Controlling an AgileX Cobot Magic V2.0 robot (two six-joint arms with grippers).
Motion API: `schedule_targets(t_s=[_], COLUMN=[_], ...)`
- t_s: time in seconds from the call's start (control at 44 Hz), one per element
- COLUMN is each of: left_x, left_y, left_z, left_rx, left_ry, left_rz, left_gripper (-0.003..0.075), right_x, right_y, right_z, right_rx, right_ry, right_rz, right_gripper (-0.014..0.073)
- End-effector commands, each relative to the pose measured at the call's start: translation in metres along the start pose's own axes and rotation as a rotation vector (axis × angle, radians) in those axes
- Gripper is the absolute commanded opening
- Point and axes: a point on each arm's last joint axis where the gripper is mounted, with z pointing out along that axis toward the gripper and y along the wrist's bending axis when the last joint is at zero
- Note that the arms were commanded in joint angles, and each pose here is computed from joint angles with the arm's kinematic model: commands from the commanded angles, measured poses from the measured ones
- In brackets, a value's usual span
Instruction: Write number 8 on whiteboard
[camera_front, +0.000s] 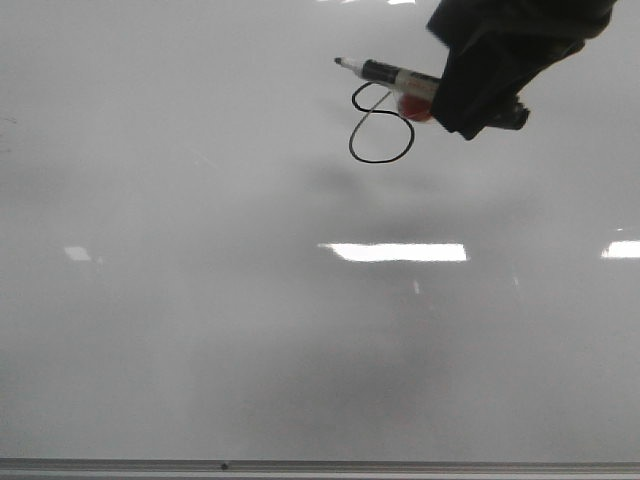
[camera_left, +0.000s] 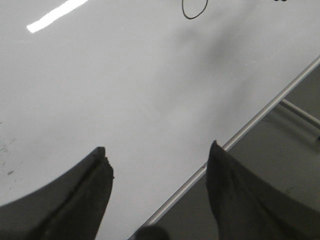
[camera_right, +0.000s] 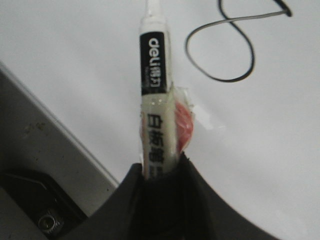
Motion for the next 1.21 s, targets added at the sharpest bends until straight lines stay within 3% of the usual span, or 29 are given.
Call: schedule_targets(t_s=[0.0,0.137,0.387,0.592,0.933,1.183], left_x=[-0.016,-0.028,-0.059,-0.092,-0.12,-0.122], left_y=[-0.003,-0.014,-0.042,-0.069,-0.122,-0.137], left_z=[0.0,0.014,0.04,0.06,0.092,0.101], left_rx=[0.041,0.183,0.392,0.502,0.665,0.698], left_ry=[-0.078,-0.031,-0.05,-0.08,-0.071,-0.059], left_rz=[0.043,0.135,0.314,0.428,0.556,0.576], left_gripper=[0.0411,0.0411,0.0411,0.0411,0.0411,0.0411], right_x=[0.002,0.02,0.048,0.061,0.061,0.061], right_y=[0.017,0.036,0.047,0.057,0.058,0.058], right_z=[-0.043,-0.075,-0.122,-0.125,-0.123,-0.123], right_rx=[-0.015,-0.06,-0.108,-0.246,-0.254,-0.254], right_ry=[-0.084,-0.096,-0.056,0.049,0.061,0.061], right_rz=[-0.127,-0.213,-0.304,-0.4,-0.401,-0.401], right_gripper=[-0.0109,-0.0109,-0.0109,-0.0109,-0.0109,-0.0109])
